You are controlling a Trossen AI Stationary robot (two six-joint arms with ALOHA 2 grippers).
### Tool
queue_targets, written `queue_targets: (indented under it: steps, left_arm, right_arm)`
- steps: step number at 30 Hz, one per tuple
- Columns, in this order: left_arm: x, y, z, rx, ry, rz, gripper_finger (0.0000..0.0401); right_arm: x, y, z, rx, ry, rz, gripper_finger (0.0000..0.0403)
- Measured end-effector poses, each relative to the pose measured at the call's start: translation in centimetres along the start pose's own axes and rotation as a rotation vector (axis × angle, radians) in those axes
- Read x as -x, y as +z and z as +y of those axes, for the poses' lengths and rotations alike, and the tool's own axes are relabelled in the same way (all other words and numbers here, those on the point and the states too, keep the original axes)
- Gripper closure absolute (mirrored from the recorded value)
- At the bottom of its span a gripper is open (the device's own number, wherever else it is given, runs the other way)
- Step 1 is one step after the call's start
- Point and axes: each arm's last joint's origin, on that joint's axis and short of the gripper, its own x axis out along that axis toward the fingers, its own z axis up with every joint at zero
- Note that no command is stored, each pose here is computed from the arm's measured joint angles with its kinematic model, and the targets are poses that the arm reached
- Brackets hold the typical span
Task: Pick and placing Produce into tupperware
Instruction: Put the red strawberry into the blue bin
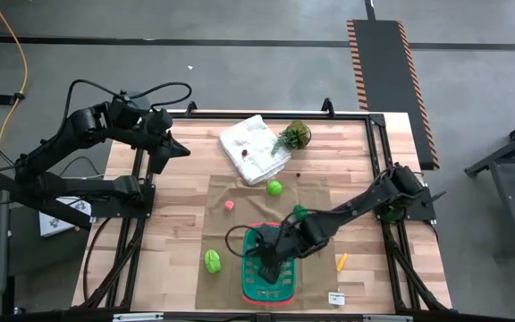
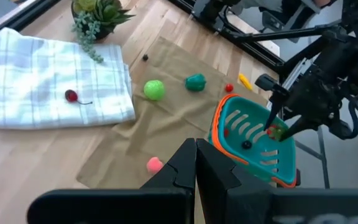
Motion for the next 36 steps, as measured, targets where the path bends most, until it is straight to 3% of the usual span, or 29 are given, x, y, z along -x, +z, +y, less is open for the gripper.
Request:
queue_targets:
  steps: [11, 21, 36]
  left_arm:
    - [0.1, -0.1, 0.0, -0.029, -0.001, 0.000, 0.0401]
    - [0.1, -0.3, 0.0, -0.046, 0.003, 0.022, 0.0401]
    - [0.1, -0.4, 0.0, -0.070, 0.004, 0.027, 0.0400]
  right_arm:
    - [-2.2, -1.8, -1.3, -0.063, -0.092, 0.053, 0.0258]
    - [-5.6, -2.3, -1.1, -0.095, -0.039, 0.110, 0.0258]
    - [-5.7, -1.9, -1.0, -0.114, 0.004, 0.127, 0.0205]
